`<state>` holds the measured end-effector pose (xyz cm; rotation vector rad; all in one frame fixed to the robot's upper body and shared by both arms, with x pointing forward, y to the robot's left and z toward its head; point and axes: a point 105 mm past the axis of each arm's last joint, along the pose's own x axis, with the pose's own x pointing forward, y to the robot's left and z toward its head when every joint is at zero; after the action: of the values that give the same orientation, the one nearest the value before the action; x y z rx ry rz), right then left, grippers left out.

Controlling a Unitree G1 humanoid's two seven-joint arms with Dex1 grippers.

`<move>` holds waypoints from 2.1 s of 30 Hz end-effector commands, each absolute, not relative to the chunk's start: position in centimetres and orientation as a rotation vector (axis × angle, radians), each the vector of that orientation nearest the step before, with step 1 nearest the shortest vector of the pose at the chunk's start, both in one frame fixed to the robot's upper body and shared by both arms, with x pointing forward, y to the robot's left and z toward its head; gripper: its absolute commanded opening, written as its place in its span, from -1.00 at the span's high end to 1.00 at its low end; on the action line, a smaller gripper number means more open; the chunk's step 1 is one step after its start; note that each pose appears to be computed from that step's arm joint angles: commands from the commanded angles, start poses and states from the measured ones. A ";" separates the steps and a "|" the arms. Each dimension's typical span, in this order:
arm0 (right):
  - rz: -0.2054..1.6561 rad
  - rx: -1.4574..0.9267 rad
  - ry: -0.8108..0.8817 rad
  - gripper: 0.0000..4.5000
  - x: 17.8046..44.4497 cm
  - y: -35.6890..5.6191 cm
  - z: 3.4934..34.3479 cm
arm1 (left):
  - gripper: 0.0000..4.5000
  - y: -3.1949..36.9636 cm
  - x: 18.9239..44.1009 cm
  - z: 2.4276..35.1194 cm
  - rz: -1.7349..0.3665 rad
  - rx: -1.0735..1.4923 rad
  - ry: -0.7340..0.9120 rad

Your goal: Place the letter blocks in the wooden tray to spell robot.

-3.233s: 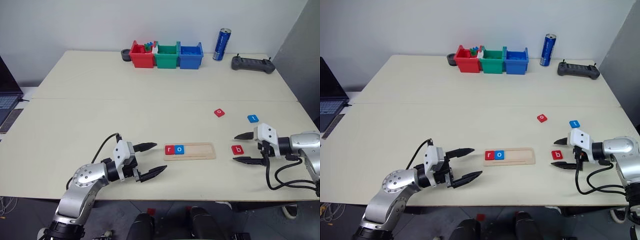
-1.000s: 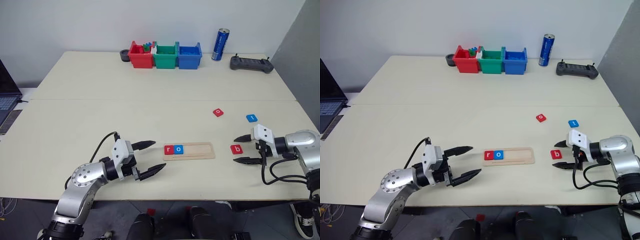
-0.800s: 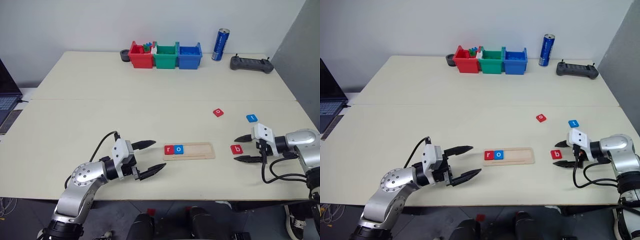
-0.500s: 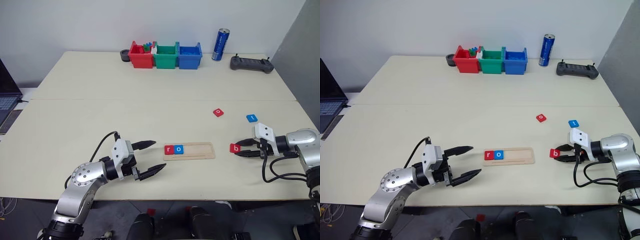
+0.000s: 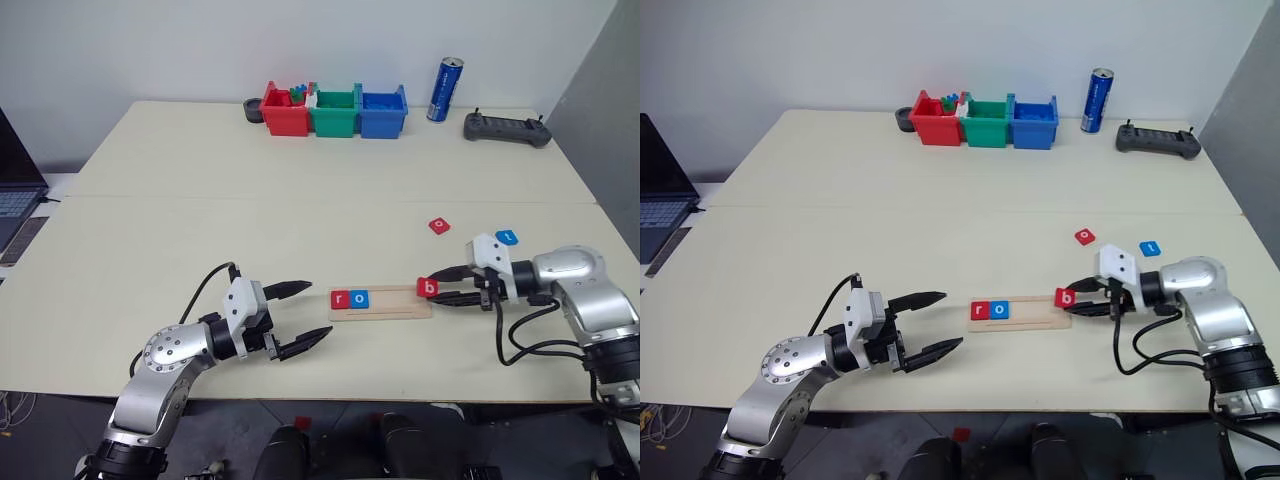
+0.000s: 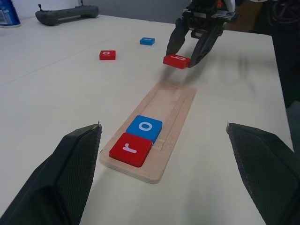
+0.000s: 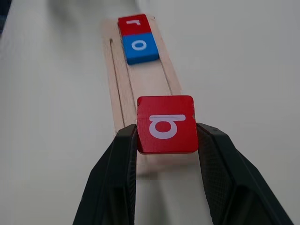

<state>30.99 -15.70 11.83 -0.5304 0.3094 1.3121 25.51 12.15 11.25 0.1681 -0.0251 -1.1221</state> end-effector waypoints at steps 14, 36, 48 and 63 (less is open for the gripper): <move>1.354 -0.597 0.219 0.35 31.7 -10.6 11.6 | -1.00 12.1 25.5 12.2 -1.112 0.171 -0.068; 1.379 -0.630 0.235 0.35 32.5 -10.2 11.3 | -1.00 12.3 25.2 11.9 -1.096 0.168 -0.060; 1.388 -0.625 0.250 -0.60 32.3 -10.5 11.3 | -1.00 12.3 25.3 11.8 -1.099 0.173 -0.061; 1.340 -0.602 0.246 -0.83 32.2 -12.8 13.2 | -1.00 12.0 25.2 11.8 -1.115 0.171 -0.061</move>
<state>32.44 -13.03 11.68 -0.6042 0.3005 1.3268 25.43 12.38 10.81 0.1573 -0.0112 -1.0951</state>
